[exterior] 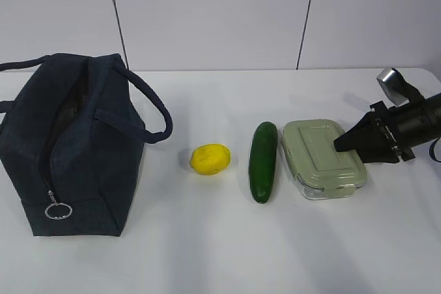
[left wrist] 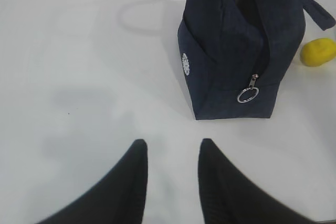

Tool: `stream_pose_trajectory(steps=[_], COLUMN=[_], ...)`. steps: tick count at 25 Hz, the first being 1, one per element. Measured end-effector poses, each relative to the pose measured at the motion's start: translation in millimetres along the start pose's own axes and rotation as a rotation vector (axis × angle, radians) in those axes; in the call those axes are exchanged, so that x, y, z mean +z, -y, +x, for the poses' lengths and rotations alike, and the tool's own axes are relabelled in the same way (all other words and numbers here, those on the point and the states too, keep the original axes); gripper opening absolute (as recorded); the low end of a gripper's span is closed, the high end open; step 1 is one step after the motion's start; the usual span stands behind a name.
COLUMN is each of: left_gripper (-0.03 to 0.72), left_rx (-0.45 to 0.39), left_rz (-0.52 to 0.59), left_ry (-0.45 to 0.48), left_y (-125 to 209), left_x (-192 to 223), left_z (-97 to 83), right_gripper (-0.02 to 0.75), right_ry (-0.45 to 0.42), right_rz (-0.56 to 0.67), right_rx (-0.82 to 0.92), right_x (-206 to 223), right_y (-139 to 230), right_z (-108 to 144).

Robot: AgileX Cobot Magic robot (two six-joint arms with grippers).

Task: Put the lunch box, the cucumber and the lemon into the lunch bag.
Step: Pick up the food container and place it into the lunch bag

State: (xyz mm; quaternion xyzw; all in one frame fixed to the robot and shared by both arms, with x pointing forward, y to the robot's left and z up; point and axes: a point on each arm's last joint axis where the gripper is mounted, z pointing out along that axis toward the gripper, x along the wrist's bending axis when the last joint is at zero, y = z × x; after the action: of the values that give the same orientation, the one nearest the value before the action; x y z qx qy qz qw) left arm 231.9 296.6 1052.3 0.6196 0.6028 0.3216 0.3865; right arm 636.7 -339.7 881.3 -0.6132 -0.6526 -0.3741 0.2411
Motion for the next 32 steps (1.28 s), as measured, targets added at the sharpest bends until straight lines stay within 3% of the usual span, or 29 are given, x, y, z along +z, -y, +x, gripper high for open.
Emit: stream_pose_trajectory(steps=[32], left_gripper=[0.234], left_rx=[-0.001], left_rz=[0.000], left_ry=[-0.002], left_y=[0.0], left_x=[0.0], left_z=[0.0], right_gripper=[0.348], right_ry=[-0.005], right_rz=[-0.016], right_rx=[0.066], right_x=[0.0], right_y=[-1.5], right_z=[0.4])
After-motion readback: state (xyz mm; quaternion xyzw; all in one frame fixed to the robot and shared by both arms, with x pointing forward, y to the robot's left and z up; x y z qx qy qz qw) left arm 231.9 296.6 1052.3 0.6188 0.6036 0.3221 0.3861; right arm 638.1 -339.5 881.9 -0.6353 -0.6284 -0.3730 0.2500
